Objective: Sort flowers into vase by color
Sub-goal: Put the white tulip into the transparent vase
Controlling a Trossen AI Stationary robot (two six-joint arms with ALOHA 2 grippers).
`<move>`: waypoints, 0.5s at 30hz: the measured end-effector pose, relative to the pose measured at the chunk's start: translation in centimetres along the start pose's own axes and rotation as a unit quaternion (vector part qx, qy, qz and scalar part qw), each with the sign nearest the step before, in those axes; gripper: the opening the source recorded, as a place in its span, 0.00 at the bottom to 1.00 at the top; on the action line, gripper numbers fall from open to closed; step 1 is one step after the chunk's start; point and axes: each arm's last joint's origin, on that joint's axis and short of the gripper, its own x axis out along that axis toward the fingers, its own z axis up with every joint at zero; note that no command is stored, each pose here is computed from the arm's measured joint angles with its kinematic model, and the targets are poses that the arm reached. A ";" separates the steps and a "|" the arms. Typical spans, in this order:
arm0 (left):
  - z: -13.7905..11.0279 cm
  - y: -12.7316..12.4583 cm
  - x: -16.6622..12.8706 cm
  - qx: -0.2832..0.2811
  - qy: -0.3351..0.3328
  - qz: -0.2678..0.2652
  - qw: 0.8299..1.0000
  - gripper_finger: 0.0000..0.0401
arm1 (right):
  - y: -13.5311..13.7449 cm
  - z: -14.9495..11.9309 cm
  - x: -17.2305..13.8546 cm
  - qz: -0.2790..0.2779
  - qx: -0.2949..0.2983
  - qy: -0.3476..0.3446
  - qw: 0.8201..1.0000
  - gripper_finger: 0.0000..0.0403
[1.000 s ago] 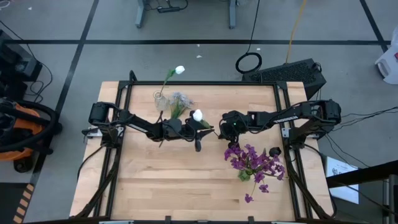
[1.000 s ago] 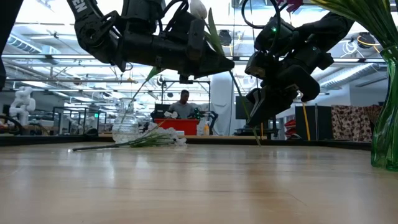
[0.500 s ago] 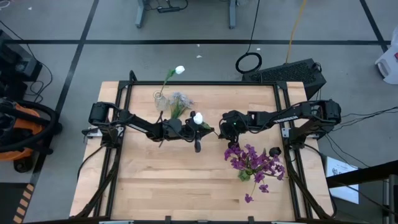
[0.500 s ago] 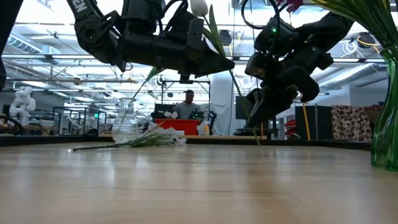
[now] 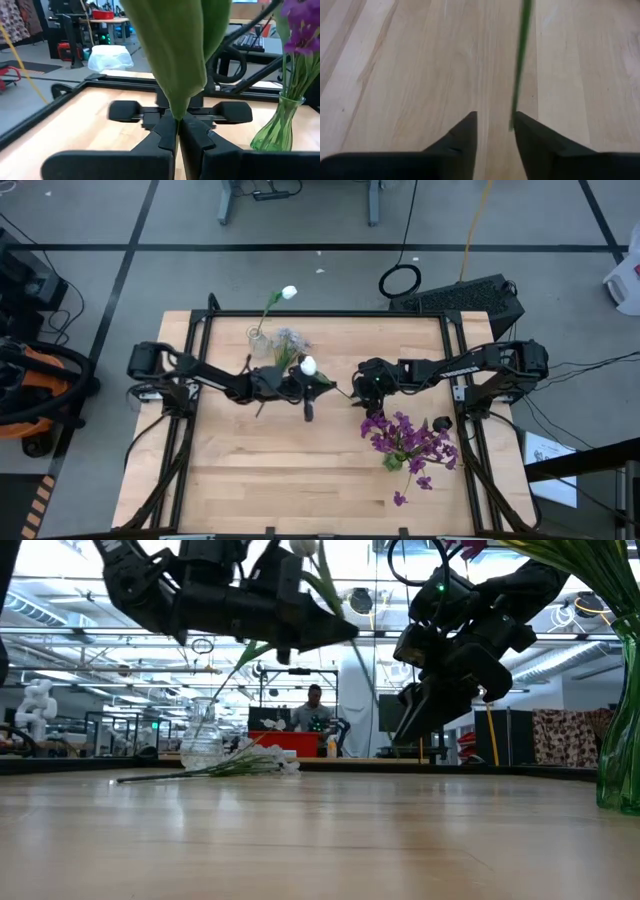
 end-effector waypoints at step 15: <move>8.2 2.7 -11.2 0.031 -0.045 0.038 0.998 0.03 | 0.0 0.0 0.0 0.000 -0.012 0.000 1.000 0.48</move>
